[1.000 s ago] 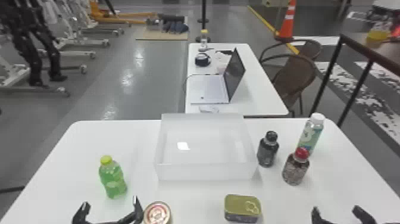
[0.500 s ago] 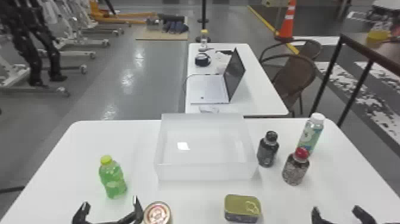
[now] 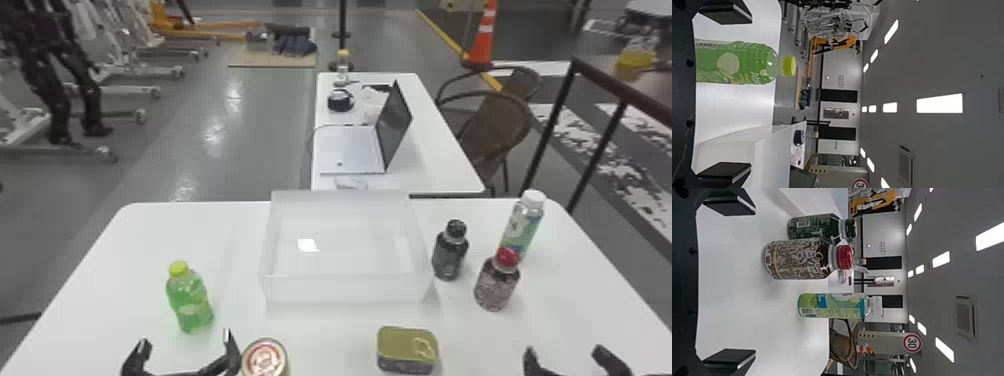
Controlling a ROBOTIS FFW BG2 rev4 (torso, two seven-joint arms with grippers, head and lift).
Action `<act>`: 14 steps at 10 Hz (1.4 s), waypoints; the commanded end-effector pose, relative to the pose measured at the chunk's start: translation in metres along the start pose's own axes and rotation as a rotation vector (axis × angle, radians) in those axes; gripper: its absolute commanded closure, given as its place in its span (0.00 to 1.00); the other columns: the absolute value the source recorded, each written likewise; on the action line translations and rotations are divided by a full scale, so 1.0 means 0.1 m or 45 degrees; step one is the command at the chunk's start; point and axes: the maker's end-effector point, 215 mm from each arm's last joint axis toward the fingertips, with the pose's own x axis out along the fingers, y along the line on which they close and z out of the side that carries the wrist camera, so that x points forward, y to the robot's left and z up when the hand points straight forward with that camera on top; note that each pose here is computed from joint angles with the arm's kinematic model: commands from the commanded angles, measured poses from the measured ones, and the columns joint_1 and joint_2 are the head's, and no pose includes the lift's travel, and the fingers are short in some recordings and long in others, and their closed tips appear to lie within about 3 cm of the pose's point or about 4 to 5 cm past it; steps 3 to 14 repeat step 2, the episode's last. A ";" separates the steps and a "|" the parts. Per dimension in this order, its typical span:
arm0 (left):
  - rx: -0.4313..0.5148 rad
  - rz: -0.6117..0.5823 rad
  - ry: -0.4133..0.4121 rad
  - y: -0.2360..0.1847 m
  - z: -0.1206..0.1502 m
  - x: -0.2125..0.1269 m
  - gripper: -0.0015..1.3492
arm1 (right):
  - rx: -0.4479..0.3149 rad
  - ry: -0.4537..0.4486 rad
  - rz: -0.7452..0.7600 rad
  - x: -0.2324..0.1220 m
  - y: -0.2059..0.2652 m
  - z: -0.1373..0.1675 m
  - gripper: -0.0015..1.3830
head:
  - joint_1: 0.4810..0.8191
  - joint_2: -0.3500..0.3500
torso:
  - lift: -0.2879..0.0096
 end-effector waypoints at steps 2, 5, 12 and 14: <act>-0.002 0.001 0.000 0.00 0.00 0.00 0.00 | 0.000 0.000 0.000 0.00 0.00 0.00 0.00 | 0.20 0.50 | 0.63; -0.002 0.001 0.000 0.00 0.00 0.00 0.00 | 0.000 0.000 0.000 0.00 0.00 0.00 0.00 | 0.20 0.50 | 0.63; -0.002 0.001 0.000 0.00 0.00 0.00 0.00 | 0.000 0.000 0.000 0.00 0.00 0.00 0.00 | 0.20 0.50 | 0.63; -0.002 0.001 0.000 0.00 0.00 0.00 0.00 | 0.000 0.000 0.000 0.00 0.00 0.00 0.00 | 0.20 0.50 | 0.63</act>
